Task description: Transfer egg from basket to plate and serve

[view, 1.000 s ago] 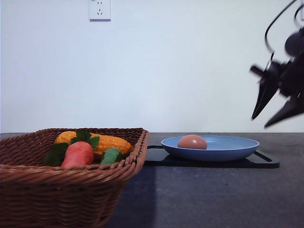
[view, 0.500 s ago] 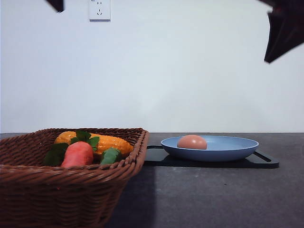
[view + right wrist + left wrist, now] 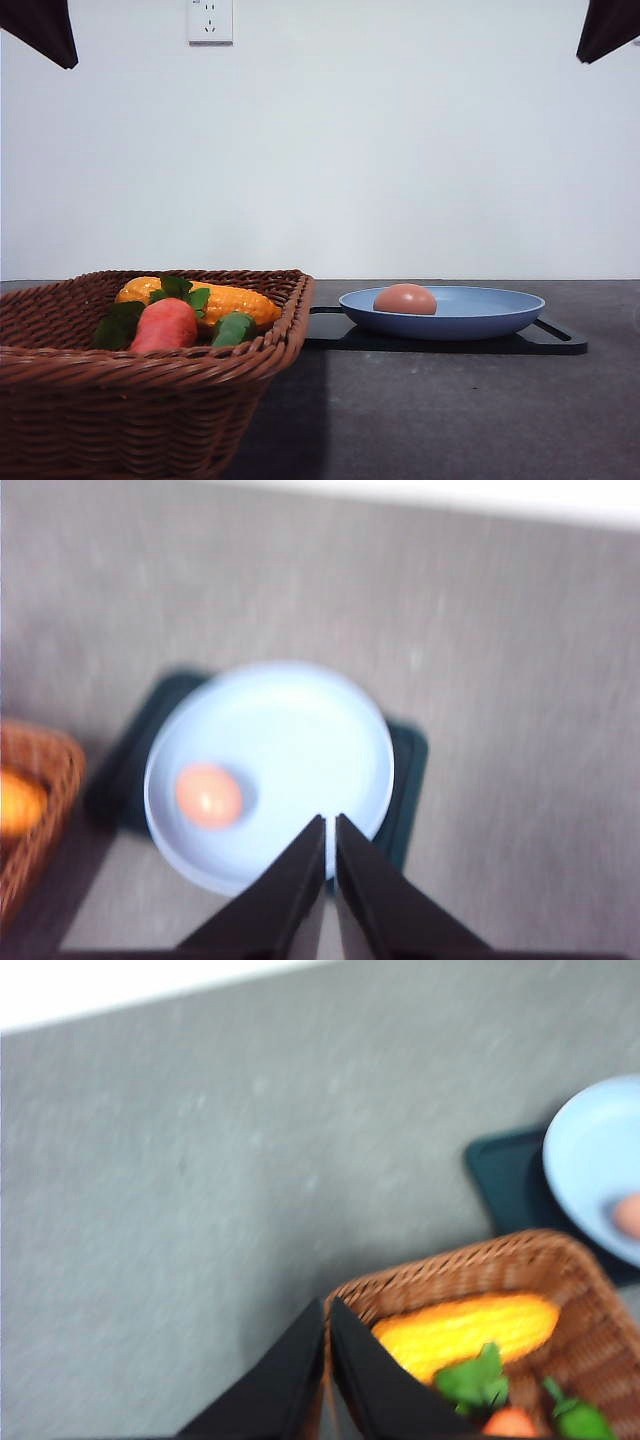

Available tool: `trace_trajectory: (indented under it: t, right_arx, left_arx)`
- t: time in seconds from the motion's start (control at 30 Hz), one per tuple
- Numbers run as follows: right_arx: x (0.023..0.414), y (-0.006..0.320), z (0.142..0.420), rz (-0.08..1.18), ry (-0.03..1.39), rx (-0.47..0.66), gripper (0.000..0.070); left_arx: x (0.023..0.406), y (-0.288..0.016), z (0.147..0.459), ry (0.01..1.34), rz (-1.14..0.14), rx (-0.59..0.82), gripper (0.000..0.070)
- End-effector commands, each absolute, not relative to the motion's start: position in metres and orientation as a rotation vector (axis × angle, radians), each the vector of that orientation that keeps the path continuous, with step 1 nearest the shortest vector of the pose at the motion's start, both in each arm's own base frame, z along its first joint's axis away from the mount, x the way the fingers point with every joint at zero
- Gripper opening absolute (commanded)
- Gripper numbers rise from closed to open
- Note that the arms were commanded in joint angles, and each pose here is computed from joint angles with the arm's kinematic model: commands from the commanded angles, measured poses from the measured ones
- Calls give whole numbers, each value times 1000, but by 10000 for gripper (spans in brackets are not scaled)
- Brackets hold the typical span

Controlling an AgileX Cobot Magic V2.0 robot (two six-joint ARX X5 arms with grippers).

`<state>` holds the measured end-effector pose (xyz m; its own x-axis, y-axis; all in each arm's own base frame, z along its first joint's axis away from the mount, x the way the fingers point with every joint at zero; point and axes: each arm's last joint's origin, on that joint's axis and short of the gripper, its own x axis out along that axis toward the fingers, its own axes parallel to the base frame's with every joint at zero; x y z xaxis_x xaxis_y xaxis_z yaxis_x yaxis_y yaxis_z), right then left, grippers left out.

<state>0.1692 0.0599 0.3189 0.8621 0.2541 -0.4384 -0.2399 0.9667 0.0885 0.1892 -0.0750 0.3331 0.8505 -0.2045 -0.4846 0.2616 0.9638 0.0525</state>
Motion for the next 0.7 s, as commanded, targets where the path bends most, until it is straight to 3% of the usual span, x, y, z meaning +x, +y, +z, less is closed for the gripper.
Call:
trace_trajectory:
  t: [0.0, 0.33, 0.67]
  right_arx:
    - [167, 61, 306, 268, 452, 19, 0]
    - [149, 54, 238, 285, 307, 52, 0]
    - [150, 54, 235, 282, 262, 66, 0]
  left_arx:
    - [183, -75, 325, 457, -275, 68, 0]
    - [142, -64, 270, 347, -326, -35, 0]
    - [139, -62, 267, 355, -327, -33, 0]
